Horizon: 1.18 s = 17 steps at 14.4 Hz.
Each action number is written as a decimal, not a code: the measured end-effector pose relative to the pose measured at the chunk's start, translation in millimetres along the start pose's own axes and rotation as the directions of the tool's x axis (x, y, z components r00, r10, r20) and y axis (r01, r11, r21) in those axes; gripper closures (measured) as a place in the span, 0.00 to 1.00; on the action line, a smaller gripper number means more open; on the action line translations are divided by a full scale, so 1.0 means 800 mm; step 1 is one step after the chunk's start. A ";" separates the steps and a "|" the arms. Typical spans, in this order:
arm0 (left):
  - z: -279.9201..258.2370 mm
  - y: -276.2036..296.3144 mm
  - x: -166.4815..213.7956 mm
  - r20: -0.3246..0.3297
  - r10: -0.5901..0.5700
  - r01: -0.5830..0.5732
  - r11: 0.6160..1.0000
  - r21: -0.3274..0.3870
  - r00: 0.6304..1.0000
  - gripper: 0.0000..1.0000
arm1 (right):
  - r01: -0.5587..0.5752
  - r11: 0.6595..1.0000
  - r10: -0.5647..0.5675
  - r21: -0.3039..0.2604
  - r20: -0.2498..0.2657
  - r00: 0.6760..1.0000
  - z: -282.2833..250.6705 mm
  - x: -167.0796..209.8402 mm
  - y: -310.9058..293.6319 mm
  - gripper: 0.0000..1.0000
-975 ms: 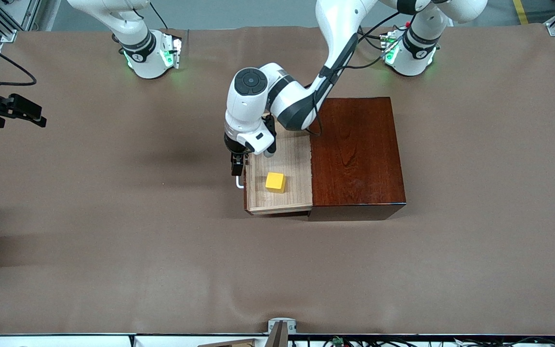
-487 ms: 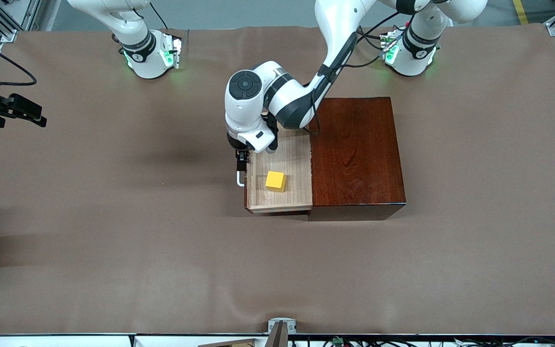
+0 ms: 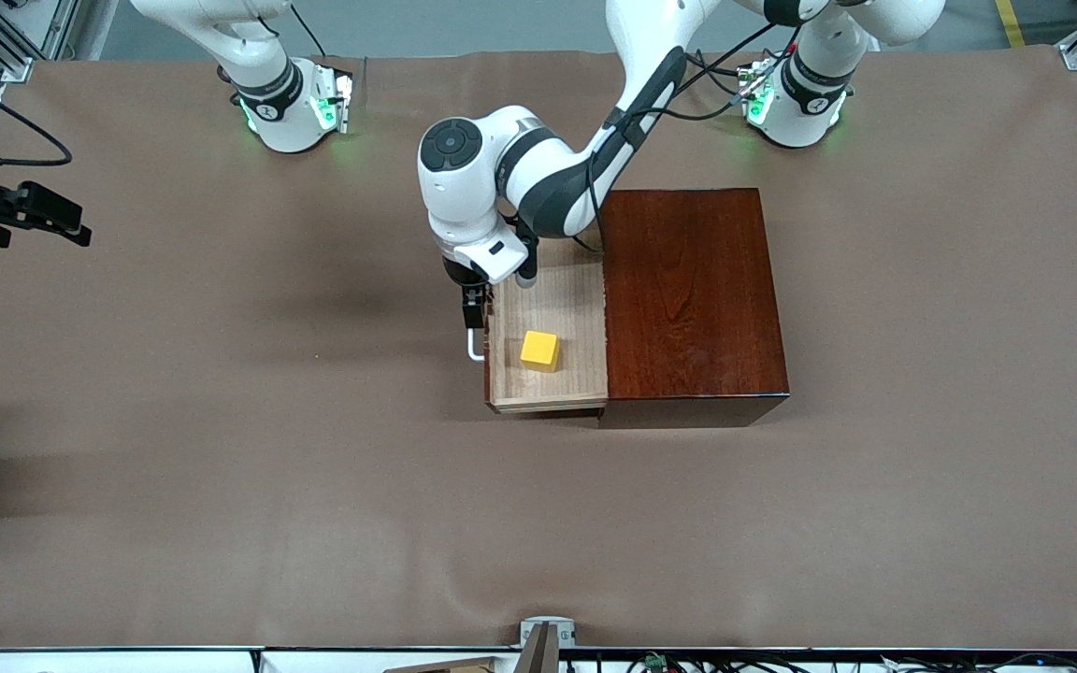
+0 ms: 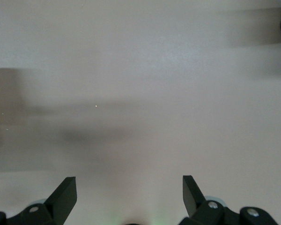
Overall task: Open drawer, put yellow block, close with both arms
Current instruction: 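Push the drawer front into the box with the left gripper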
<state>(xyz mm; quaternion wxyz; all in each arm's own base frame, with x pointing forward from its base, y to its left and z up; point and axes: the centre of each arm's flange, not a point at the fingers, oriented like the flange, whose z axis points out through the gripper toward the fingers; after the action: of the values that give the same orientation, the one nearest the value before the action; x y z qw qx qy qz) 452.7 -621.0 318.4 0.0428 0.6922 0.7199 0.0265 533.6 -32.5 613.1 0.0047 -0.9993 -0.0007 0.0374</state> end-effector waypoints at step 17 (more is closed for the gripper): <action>0.003 0.013 0.055 -0.318 0.000 0.000 1.000 -0.001 0.948 0.00 | 0.002 1.000 -0.002 0.000 0.000 1.000 0.000 0.000 -0.002 0.00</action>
<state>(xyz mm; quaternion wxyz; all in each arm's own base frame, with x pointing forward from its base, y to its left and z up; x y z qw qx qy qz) 461.4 -576.3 315.7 -0.0733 0.6790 0.7173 0.1380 533.7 -31.1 612.9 0.0046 -0.9993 -0.0019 0.0376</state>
